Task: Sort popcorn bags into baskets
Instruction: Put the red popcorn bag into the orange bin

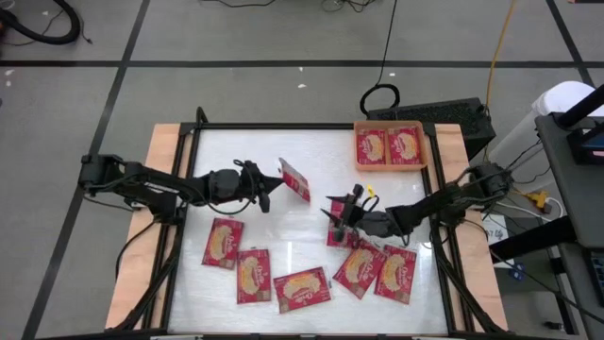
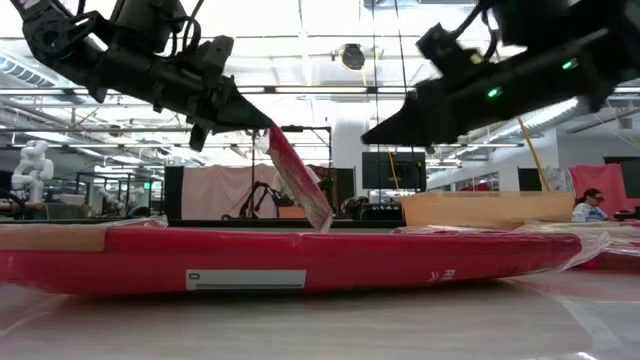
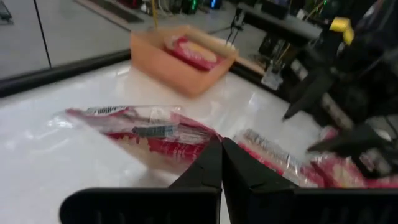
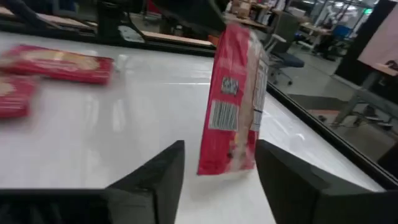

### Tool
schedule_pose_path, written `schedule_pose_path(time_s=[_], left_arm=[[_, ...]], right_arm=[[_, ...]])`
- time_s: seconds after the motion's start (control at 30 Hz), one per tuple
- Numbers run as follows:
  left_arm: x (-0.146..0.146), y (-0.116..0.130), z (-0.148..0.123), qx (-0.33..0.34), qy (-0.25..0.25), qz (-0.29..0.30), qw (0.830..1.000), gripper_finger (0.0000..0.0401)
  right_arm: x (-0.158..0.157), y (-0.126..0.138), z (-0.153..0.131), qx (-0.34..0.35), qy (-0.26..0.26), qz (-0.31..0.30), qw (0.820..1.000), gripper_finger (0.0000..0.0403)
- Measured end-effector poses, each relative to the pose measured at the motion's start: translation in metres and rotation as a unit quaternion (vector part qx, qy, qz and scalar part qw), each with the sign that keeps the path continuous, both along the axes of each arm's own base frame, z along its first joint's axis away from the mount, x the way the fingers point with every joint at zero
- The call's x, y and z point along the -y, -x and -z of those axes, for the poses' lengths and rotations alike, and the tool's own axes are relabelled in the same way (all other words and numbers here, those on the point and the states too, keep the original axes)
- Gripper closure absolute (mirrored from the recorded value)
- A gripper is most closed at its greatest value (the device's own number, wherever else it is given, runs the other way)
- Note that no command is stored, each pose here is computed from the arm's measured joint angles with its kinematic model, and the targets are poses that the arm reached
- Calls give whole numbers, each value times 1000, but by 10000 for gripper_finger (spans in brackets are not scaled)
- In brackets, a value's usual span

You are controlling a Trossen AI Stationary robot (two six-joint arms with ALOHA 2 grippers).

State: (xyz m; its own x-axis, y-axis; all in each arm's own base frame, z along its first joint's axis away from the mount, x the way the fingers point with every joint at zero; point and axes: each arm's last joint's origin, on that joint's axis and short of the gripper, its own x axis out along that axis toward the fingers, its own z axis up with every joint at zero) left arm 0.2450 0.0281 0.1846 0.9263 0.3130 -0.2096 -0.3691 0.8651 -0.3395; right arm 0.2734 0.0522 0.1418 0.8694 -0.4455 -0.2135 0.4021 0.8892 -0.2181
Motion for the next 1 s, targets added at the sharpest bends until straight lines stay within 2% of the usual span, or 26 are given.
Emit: schedule_pose_path(time_s=[0.23,0.47,0.67,0.8,1.0], left_arm=[[-6,0,-4,19,-11,-11,1000,400],[-7,0,-4,21,-9,-3,1000,400],[-7,0,-6,26,-14,-1,1000,400],[-7,0,-6,25,-17,3,1000,394],[-7,-1,-7,24,-48,9,999,370]], right_arm=[[15,-47,10,1,27,20,999,187],[37,-89,14,8,35,57,998,189],[61,-107,15,5,30,78,997,207],[75,-106,17,-8,30,94,995,249],[84,-106,21,-26,24,56,998,377]])
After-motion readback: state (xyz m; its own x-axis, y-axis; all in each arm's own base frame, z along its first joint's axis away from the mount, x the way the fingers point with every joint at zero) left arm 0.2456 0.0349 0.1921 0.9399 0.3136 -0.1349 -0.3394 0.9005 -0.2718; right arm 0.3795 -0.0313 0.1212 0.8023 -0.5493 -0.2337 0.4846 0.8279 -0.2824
